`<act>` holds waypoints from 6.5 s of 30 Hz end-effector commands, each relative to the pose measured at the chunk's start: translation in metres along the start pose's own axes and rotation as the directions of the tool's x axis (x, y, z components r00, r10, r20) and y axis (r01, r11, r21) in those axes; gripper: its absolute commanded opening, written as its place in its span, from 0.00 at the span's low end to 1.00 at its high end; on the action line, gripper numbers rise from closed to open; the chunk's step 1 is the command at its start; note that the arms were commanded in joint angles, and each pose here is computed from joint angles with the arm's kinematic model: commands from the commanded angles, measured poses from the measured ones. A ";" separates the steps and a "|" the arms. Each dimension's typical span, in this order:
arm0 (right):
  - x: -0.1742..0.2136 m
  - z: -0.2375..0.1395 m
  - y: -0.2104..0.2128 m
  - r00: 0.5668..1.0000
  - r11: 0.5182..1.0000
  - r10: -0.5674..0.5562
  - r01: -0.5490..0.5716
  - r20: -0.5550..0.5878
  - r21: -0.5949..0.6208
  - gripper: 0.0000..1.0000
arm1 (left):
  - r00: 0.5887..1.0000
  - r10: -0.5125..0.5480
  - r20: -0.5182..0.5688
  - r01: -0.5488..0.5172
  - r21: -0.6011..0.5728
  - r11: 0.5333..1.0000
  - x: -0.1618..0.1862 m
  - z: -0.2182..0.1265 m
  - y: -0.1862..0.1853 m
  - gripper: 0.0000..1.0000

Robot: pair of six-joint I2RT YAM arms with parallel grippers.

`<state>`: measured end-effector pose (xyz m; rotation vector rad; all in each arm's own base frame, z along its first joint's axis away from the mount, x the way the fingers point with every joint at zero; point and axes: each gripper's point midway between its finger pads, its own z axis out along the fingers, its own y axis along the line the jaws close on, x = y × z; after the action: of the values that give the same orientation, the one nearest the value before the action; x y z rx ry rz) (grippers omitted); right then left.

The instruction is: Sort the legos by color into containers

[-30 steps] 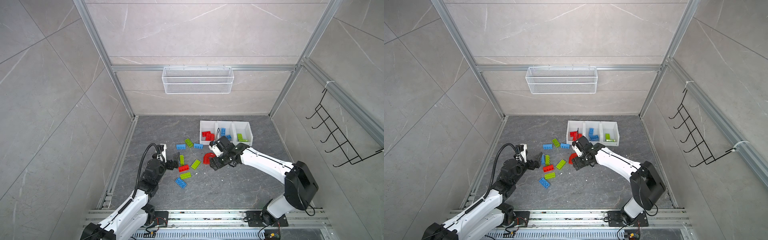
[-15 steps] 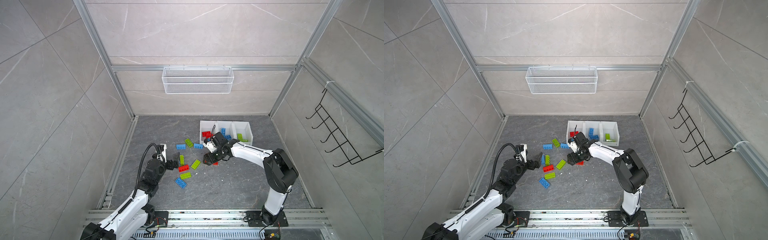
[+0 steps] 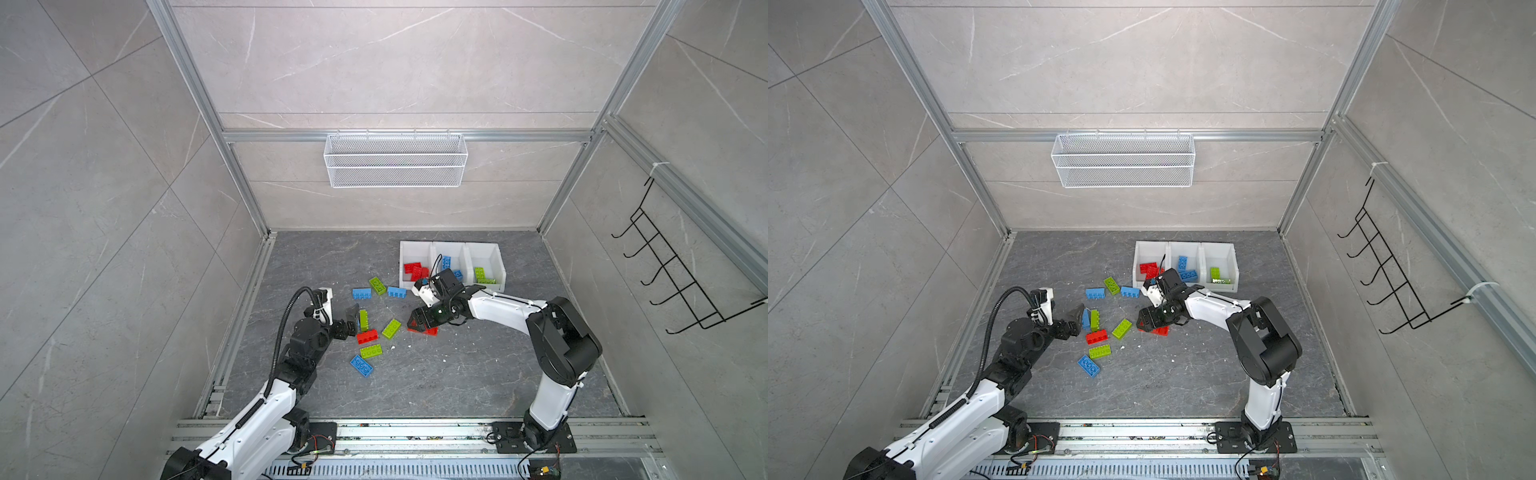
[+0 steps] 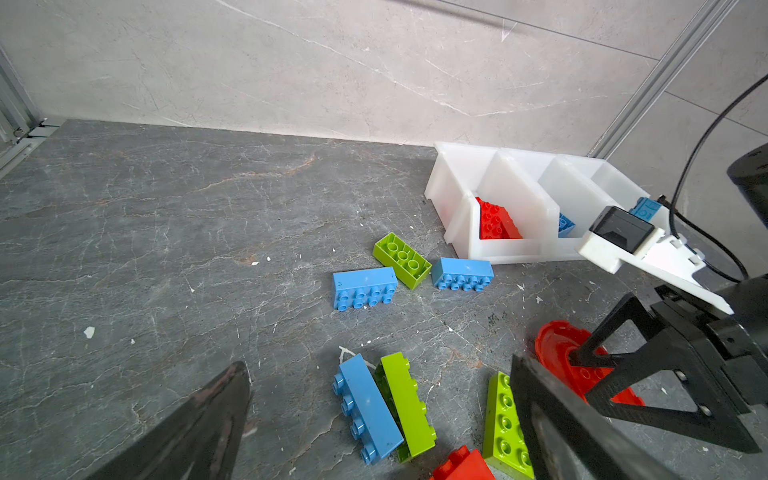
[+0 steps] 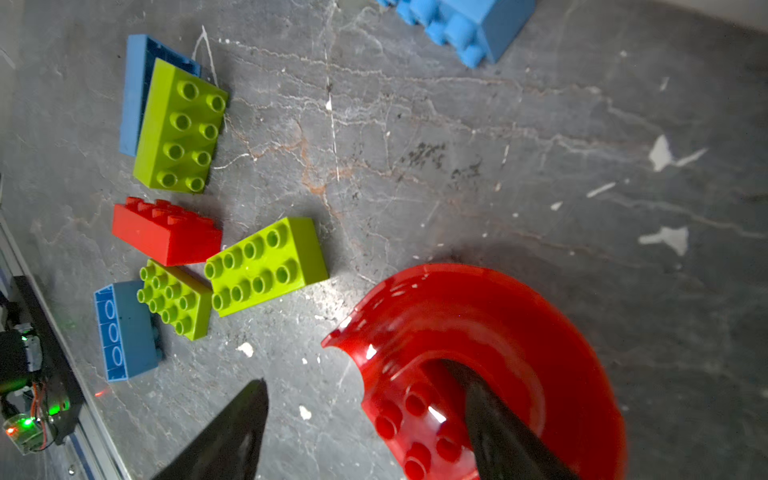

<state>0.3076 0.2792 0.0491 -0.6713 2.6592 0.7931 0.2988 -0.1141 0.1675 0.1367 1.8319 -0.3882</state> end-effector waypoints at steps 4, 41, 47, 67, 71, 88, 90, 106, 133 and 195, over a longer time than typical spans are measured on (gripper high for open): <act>0.017 -0.033 0.035 0.997 0.995 0.054 -0.049 0.061 -0.091 0.76 | 0.998 0.004 0.059 -0.004 0.000 1.000 -0.020 -0.001 -0.002 1.00; 0.036 0.002 -0.001 0.922 0.865 -0.241 0.345 -0.303 0.363 0.61 | 0.998 0.001 0.056 0.000 -0.016 1.000 -0.020 -0.001 0.001 1.00; 0.043 0.009 -0.011 0.909 0.851 -0.237 0.365 -0.344 0.379 0.57 | 0.998 -0.001 0.056 0.001 -0.016 1.000 -0.020 -0.001 0.001 1.00; 0.004 -0.020 0.020 0.964 0.903 -0.214 0.257 -0.158 0.346 0.22 | 0.998 -0.008 0.059 0.009 -0.007 1.000 -0.021 -0.001 0.000 1.00; -0.034 -0.056 0.031 0.983 0.945 -0.183 0.183 -0.025 0.272 0.20 | 0.998 -0.012 0.061 0.013 -0.006 1.000 -0.022 -0.002 -0.001 1.00; -0.192 -0.066 -0.031 0.975 0.961 -0.071 0.010 0.210 0.277 0.18 | 0.998 -0.026 0.052 0.025 0.022 0.999 -0.018 0.002 -0.005 1.00; -0.197 -0.056 -0.037 0.979 0.959 -0.059 0.001 0.195 0.285 0.18 | 0.998 -0.024 0.049 0.023 0.020 1.000 -0.018 0.003 -0.005 1.00; -0.205 -0.016 -0.072 0.975 0.958 0.051 -0.109 0.214 0.266 0.42 | 0.998 -0.028 0.048 0.027 0.020 0.999 -0.017 0.004 -0.005 1.00; -0.140 -0.013 0.043 0.916 0.898 -0.401 0.391 0.010 0.202 0.72 | 0.996 -0.008 0.086 0.008 -0.010 1.000 -0.027 -0.008 0.000 1.00; -0.095 0.029 -0.008 0.969 0.912 -0.248 0.230 0.008 0.340 0.71 | 0.997 -0.008 0.078 0.009 -0.017 1.000 -0.024 -0.006 0.002 1.00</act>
<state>0.3796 0.3192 0.0608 -0.8767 2.5441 0.2860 0.2972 -0.1073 0.1731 0.1036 1.8182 -0.3670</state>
